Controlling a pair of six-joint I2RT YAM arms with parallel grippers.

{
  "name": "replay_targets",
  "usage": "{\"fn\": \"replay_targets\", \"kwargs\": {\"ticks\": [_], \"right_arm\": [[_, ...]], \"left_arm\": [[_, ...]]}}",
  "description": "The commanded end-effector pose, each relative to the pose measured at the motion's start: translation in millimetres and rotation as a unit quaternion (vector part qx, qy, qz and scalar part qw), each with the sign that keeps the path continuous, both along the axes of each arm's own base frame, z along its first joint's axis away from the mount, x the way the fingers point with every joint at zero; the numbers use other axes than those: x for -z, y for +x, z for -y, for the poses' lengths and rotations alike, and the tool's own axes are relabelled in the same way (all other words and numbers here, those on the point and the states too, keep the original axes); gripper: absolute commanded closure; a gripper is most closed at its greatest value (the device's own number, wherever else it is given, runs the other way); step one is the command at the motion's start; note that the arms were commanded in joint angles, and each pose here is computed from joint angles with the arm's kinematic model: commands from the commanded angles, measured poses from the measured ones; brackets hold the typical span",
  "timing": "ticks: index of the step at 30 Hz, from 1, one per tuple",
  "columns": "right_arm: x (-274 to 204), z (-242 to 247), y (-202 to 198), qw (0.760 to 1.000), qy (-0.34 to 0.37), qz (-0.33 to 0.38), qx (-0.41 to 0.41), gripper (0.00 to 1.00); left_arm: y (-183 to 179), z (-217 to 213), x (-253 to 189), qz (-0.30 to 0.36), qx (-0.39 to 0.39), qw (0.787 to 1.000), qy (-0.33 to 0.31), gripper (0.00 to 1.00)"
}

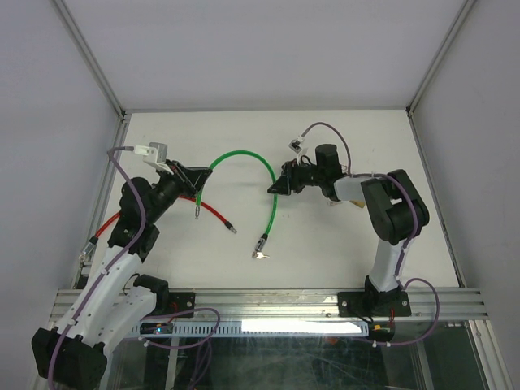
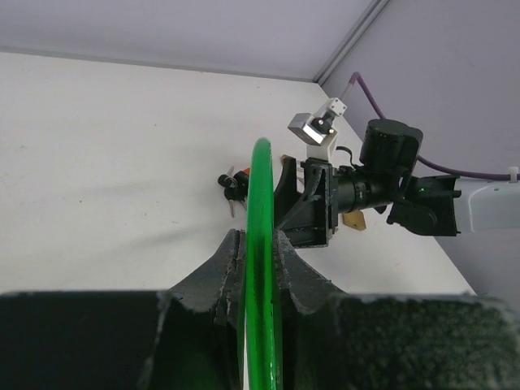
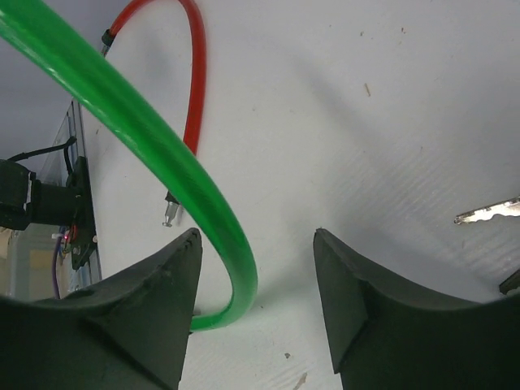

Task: Lock with the key
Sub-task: Pick up the lock from the center of the board.

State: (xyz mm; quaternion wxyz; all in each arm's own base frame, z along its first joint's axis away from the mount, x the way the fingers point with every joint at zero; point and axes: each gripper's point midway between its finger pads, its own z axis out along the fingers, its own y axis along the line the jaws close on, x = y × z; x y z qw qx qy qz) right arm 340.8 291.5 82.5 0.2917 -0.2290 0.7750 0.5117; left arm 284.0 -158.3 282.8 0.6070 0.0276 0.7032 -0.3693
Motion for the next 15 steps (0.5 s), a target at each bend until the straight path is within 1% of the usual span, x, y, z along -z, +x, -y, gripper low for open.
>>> {"fn": "replay_targets", "kwargs": {"ticks": [1,4,9,11,15], "right_arm": [[-7,-2,7,1.000,0.006,0.017,0.010,0.43],[-9,-3,4,1.000,0.011,0.016,0.001,0.52],[-14,-13,-7,0.999,0.023,0.017,-0.028,0.63],[-16,-18,-13,0.999,0.028,0.018,-0.043,0.69],[-28,-23,-18,0.997,0.038,0.031,-0.065,0.95]], "left_arm": [[-9,1,-38,0.062,0.007,0.998,-0.032,1.00],[-9,1,-40,0.063,0.005,0.997,-0.032,1.00],[-10,1,-43,0.065,0.005,0.997,-0.036,1.00],[-10,0,-44,0.065,0.004,0.997,-0.037,1.00],[-11,-2,-45,0.065,-0.002,0.997,-0.038,1.00]]}}
